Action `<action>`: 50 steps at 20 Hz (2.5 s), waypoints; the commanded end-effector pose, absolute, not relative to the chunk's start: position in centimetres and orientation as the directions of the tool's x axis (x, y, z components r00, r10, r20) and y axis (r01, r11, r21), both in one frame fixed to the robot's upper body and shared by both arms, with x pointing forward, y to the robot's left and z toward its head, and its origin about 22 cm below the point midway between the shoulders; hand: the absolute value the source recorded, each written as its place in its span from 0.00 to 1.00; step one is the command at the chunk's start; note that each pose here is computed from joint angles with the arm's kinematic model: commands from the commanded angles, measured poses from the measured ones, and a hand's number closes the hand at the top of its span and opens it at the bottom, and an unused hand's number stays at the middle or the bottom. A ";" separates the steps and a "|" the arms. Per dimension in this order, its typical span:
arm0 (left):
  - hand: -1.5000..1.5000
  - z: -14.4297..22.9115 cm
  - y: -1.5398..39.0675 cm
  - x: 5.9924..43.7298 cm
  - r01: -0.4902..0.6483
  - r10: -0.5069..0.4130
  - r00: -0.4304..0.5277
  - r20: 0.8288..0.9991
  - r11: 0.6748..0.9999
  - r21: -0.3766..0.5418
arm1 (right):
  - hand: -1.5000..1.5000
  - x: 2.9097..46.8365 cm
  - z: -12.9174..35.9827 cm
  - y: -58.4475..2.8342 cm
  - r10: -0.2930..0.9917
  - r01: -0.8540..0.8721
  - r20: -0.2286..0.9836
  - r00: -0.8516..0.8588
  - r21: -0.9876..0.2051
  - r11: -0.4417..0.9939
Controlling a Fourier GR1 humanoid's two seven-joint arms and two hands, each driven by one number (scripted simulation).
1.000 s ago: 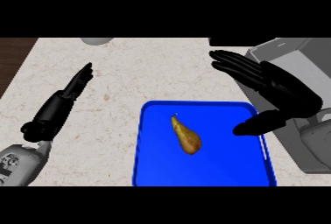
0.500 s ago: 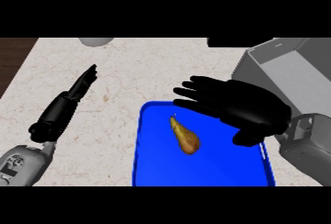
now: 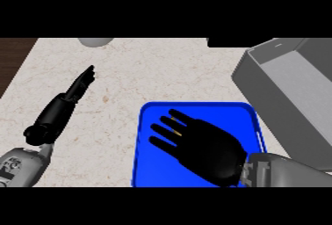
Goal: Pick the pear from the tray and place it in the cardboard box
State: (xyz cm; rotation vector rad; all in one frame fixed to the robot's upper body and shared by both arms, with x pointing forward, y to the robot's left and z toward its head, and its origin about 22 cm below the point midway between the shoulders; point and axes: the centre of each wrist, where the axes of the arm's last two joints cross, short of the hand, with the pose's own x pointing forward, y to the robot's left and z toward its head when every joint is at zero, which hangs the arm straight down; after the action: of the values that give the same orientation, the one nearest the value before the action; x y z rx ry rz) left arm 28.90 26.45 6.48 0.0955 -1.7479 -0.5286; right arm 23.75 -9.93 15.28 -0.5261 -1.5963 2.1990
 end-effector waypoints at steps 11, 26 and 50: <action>0.50 6.3 28.8 30.3 0.227 -0.317 -0.250 0.915 0.899 0.374 | 0.00 20.2 11.3 -6.2 0.605 -0.137 -0.142 -0.784 -0.910 -0.391; 0.50 6.7 26.1 29.0 0.218 -0.348 -0.247 0.904 0.889 0.402 | 0.00 22.3 7.2 -4.7 0.626 -0.053 -0.277 -0.729 -0.889 -0.454; 0.50 6.7 27.8 28.7 0.210 -0.343 -0.248 0.906 0.894 0.396 | 0.00 28.4 0.5 -8.1 0.650 -0.062 -0.310 -0.694 -0.874 -0.482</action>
State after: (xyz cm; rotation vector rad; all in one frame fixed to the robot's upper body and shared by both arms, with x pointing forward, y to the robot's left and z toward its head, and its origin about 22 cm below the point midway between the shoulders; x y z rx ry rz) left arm 28.74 27.04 6.67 0.0972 -1.7450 -0.5271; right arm 27.22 -6.54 2.10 -0.8638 -1.2763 2.2039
